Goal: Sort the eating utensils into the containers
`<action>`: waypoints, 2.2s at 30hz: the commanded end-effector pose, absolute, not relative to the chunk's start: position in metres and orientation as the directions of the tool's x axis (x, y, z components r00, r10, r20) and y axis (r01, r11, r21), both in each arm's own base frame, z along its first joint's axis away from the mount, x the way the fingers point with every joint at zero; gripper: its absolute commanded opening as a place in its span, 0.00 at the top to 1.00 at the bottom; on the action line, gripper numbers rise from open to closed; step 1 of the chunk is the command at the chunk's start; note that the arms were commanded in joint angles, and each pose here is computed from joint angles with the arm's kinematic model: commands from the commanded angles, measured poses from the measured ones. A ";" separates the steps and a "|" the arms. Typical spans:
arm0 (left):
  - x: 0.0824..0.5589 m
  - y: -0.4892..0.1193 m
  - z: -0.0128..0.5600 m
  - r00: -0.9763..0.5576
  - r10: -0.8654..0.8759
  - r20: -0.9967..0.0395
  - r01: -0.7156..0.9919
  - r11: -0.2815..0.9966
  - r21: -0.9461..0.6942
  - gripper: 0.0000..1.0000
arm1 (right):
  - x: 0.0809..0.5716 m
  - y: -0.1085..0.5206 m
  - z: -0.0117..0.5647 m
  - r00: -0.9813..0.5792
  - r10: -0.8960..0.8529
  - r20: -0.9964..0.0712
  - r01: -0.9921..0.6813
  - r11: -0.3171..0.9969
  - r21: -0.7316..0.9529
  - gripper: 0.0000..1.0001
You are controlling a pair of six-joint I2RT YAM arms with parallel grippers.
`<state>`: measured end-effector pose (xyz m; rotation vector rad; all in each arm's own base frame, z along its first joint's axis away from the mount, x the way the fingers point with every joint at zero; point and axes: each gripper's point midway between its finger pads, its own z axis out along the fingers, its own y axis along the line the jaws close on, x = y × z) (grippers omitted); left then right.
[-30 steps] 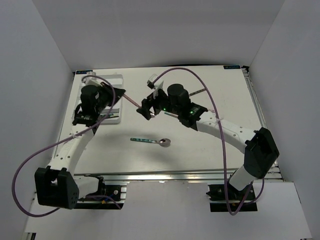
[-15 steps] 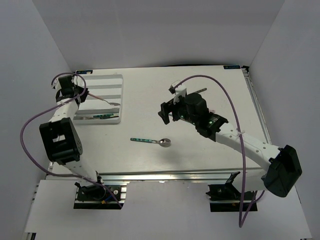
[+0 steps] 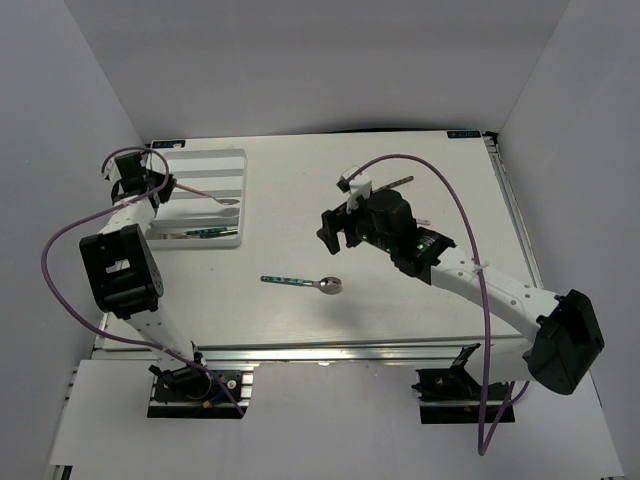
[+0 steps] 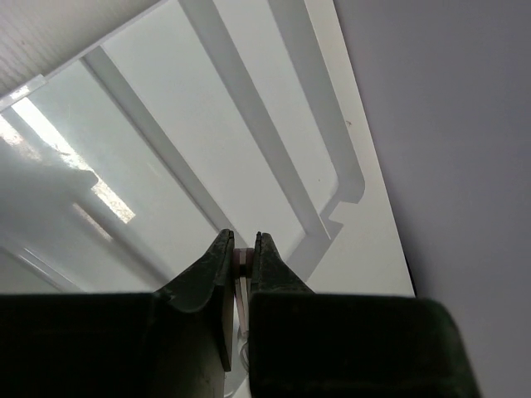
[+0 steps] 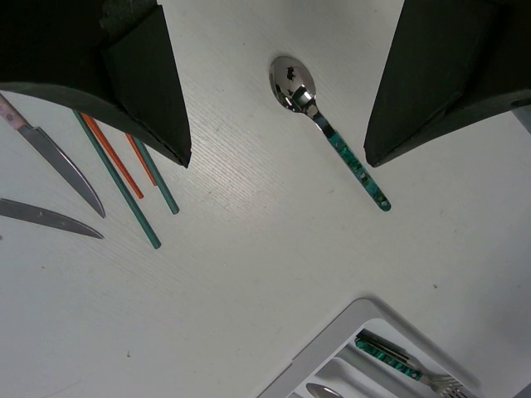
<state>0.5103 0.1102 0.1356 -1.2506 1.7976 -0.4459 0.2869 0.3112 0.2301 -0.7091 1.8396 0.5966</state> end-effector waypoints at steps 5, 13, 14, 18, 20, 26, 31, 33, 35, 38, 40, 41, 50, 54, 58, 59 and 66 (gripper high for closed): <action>0.505 0.126 0.123 -0.087 -0.901 -0.424 -0.580 0.392 -0.714 0.77 | 0.287 0.319 0.233 -0.306 -0.182 -0.935 -0.720 0.687 0.102 0.11; 0.497 0.129 0.141 -0.089 -0.892 -0.444 -0.567 0.412 -0.714 0.09 | 0.284 0.335 0.209 -0.355 -0.307 -0.883 -0.777 0.622 0.096 0.11; 0.497 0.128 0.146 -0.091 -0.888 -0.452 -0.559 0.421 -0.715 0.08 | 0.281 0.338 0.204 -0.358 -0.335 -0.871 -0.797 0.596 0.098 0.11; 0.487 0.125 0.194 -0.100 -0.853 -0.512 -0.517 0.484 -0.706 0.02 | 0.264 0.349 0.156 -0.358 -0.529 -0.770 -0.877 0.473 0.084 0.11; 0.473 0.119 0.205 -0.132 -0.831 -0.541 -0.519 0.523 -0.676 0.02 | 0.265 0.351 0.123 -0.345 -0.629 -0.697 -0.895 0.443 0.043 0.11; 0.417 0.087 0.247 -0.210 -0.732 -0.648 -0.441 0.663 -0.606 0.02 | 0.253 0.374 0.072 -0.246 -0.778 -0.579 -0.950 0.311 -0.014 0.17; 0.371 0.064 0.250 -0.269 -0.687 -0.676 -0.386 0.719 -0.577 0.02 | 0.251 0.389 0.045 -0.213 -0.825 -0.523 -0.968 0.251 -0.003 0.28; 0.352 0.057 0.249 -0.295 -0.660 -0.691 -0.370 0.746 -0.554 0.02 | 0.254 0.391 0.035 -0.212 -0.835 -0.508 -0.966 0.256 -0.018 0.34; 0.340 0.055 0.246 -0.313 -0.641 -0.701 -0.374 0.761 -0.530 0.02 | 0.256 0.393 0.023 -0.212 -0.847 -0.487 -0.967 0.253 -0.020 0.46; 0.330 0.036 0.247 -0.339 -0.640 -0.690 -0.302 0.768 -0.564 0.02 | 0.257 0.392 0.011 -0.204 -0.859 -0.469 -0.969 0.247 -0.031 0.65; 0.326 0.028 0.246 -0.354 -0.643 -0.679 -0.271 0.766 -0.584 0.02 | 0.256 0.392 0.008 -0.198 -0.861 -0.468 -0.971 0.239 -0.028 0.80; 0.326 0.022 0.245 -0.356 -0.647 -0.674 -0.247 0.761 -0.601 0.02 | 0.255 0.391 0.006 -0.196 -0.863 -0.465 -0.971 0.236 -0.028 1.00; 0.306 -0.105 0.224 -0.443 -0.726 -0.526 0.009 0.583 -0.812 0.02 | 0.278 0.420 0.138 -0.255 -0.579 -0.775 -0.904 0.426 -0.021 1.00; 0.304 -0.134 0.226 -0.411 -0.776 -0.479 0.028 0.514 -0.857 0.06 | 0.270 0.431 0.176 -0.231 -0.511 -0.828 -0.922 0.386 0.019 1.00; 0.308 -0.147 0.216 -0.430 -0.766 -0.478 -0.017 0.536 -0.844 0.13 | 0.263 0.433 0.199 -0.237 -0.462 -0.854 -0.924 0.380 0.051 1.00; 0.310 -0.147 0.213 -0.432 -0.767 -0.475 -0.035 0.540 -0.841 0.15 | 0.263 0.433 0.204 -0.236 -0.449 -0.862 -0.923 0.381 0.054 1.00; 0.320 -0.150 0.203 -0.424 -0.783 -0.455 -0.058 0.524 -0.850 0.35 | 0.243 0.439 0.230 -0.210 -0.390 -0.897 -0.952 0.291 0.097 1.00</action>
